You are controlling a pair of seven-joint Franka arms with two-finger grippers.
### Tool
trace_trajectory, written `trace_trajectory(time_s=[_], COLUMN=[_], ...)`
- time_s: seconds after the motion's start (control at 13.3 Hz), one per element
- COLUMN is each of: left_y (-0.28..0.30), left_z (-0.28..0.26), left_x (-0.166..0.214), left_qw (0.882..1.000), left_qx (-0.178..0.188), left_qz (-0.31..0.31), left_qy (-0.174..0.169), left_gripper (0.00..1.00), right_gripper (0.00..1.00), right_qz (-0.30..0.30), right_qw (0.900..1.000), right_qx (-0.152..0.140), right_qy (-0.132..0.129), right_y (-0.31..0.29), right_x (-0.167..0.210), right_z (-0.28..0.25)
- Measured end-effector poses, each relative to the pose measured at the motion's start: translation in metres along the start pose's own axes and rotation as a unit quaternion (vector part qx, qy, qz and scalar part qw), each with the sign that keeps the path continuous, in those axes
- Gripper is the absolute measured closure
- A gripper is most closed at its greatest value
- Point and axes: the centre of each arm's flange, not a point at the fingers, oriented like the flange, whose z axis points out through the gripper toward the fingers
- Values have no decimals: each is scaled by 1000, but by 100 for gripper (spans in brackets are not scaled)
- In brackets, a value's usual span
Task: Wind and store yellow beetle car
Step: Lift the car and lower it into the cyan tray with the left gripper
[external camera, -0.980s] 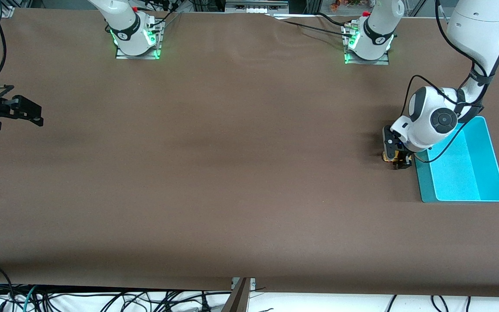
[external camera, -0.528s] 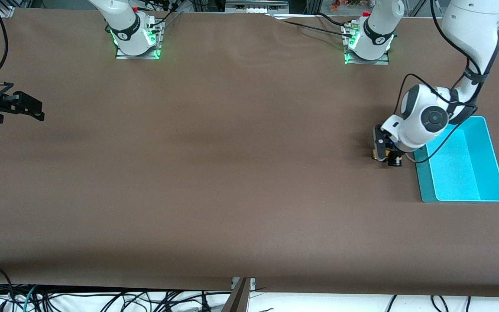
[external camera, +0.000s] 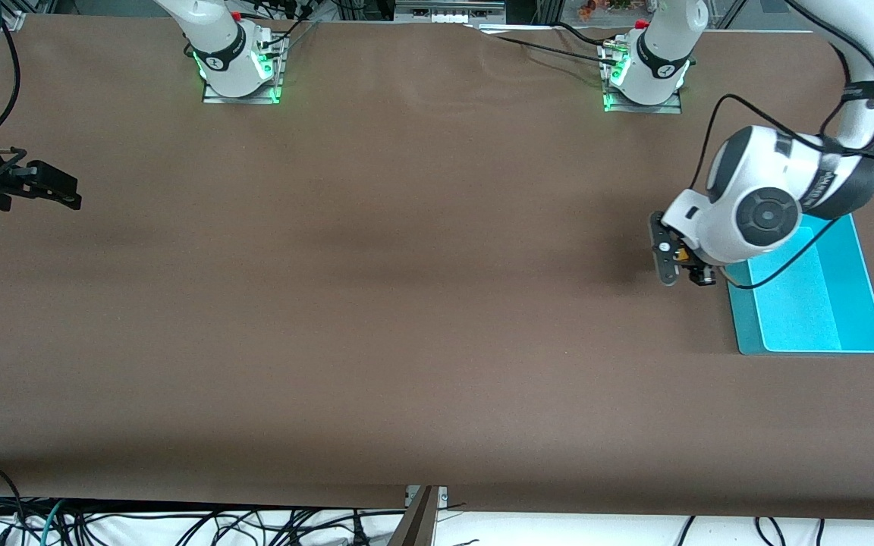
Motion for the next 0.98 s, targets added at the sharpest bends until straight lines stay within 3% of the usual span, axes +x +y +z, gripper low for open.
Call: trace_trajectory(time_s=[0.45,0.83,0.98], left_y=[-22,-38,-41], left_z=[56,107,140], left_x=[-160,-225,-243], left_qw=[997,993,992], left_qx=[-38,4,4], left_qz=[53,89,90], left_qy=[43,76,92], left_gripper=[49,49,49], right_gripper=[0,0,0], right_qz=[1,1,1], right_qw=[1000,1000,1000], right_qx=[0,0,1], right_qy=[-3,-3,-3], right_y=[1,1,1], right_x=[1,1,1], right_z=[3,3,3])
